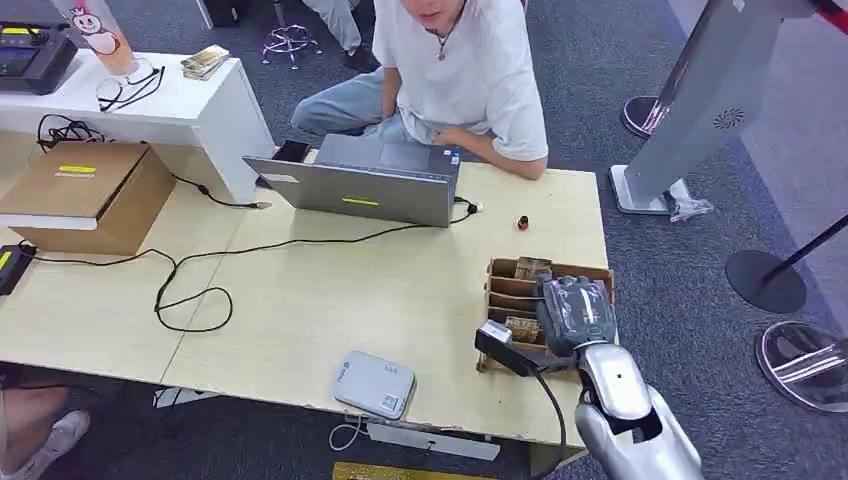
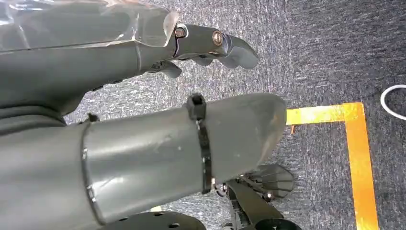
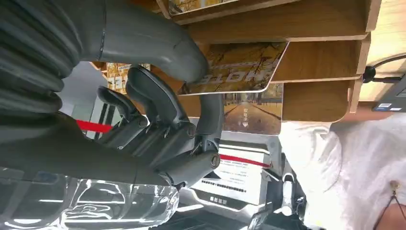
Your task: Pass the card to the sensor for recognition and then transmit it.
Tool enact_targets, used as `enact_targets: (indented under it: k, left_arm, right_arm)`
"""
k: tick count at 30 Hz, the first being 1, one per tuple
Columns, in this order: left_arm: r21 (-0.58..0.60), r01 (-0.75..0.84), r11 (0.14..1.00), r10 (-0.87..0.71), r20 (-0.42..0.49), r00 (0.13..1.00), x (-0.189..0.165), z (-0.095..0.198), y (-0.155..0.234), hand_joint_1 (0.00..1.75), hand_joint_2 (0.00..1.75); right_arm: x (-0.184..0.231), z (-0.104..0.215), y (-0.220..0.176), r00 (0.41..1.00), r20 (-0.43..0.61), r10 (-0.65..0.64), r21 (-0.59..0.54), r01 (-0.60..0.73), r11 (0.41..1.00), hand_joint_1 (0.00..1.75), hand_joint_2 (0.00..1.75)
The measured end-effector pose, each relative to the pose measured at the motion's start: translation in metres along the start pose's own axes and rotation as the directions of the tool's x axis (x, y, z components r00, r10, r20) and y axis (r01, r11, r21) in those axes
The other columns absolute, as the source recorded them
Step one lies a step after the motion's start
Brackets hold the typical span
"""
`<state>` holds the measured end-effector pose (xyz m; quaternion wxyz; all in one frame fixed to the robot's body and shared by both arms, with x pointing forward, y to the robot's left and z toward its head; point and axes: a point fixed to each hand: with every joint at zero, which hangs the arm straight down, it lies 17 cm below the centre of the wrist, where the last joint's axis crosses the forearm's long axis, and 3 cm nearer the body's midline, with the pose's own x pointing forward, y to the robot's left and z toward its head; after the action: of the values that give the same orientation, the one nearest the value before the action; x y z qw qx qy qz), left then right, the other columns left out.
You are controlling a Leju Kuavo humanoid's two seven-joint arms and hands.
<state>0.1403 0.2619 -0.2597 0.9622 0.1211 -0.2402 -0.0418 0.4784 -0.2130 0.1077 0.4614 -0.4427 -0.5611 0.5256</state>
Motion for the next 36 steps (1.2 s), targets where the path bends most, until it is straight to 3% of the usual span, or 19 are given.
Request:
enact_targets:
  k: [36]
  left_arm:
    - [0.001,-0.001,1.0,0.001,-0.002,1.0,0.0,0.0,0.0,0.0,0.0]
  right_arm:
    - [0.002,-0.003,-0.013,1.0,-0.006,-0.014,-0.051,0.014,0.999,1.75,1.75]
